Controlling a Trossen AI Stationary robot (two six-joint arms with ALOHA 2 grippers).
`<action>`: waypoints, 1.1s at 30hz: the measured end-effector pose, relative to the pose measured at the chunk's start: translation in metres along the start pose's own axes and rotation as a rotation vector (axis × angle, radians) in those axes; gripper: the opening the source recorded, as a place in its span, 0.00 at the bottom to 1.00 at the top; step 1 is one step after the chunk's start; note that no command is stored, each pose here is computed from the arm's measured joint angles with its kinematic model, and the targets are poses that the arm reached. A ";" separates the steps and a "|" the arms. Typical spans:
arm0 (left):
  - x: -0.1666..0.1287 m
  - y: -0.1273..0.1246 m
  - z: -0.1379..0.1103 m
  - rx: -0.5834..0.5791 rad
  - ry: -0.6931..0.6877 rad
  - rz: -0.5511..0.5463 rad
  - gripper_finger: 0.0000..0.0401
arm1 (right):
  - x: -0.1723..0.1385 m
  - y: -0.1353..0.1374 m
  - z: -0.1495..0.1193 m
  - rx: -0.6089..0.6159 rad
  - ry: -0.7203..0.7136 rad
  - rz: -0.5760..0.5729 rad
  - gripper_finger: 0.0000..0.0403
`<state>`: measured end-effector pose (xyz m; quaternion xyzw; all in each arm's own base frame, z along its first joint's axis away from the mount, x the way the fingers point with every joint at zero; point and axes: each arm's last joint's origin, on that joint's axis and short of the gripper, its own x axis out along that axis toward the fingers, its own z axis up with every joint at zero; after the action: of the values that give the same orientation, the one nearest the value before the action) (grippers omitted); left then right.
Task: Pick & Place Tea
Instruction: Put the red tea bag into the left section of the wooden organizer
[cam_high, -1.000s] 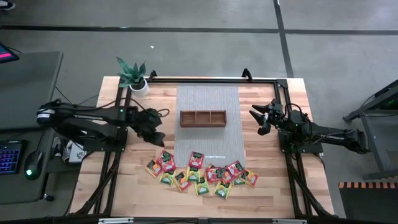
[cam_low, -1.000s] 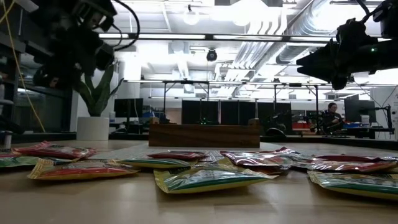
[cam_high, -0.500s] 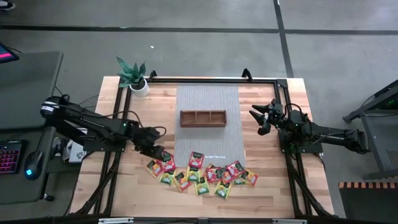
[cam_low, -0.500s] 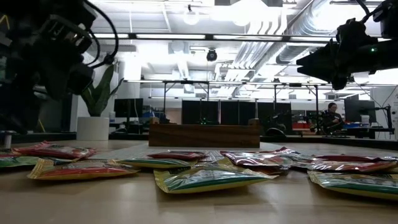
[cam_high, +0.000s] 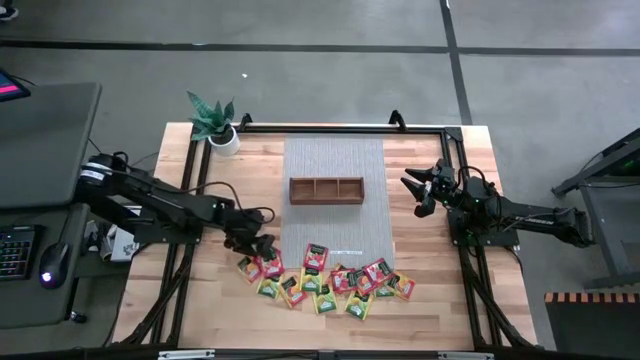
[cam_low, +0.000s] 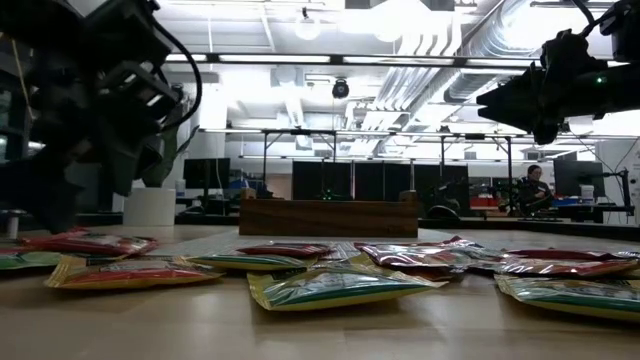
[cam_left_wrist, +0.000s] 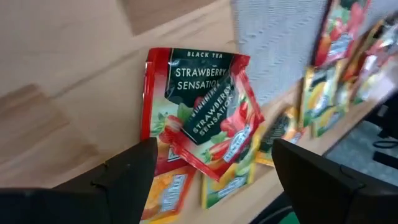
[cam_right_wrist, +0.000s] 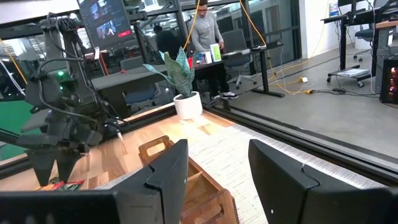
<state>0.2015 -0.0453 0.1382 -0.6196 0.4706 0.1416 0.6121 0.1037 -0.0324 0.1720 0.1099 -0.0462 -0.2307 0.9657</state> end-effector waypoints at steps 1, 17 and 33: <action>0.002 0.000 0.001 -0.005 0.004 0.000 0.78 | 0.000 0.000 0.000 0.000 0.000 0.000 0.41; 0.006 -0.002 0.002 -0.032 0.012 0.005 0.78 | 0.000 0.000 0.000 0.000 0.000 0.000 0.41; -0.004 -0.008 -0.001 -0.008 0.011 -0.056 0.78 | 0.000 0.000 0.000 0.000 0.000 0.000 0.41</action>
<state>0.2050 -0.0461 0.1467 -0.6357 0.4559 0.1233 0.6106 0.1037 -0.0324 0.1720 0.1099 -0.0464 -0.2309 0.9656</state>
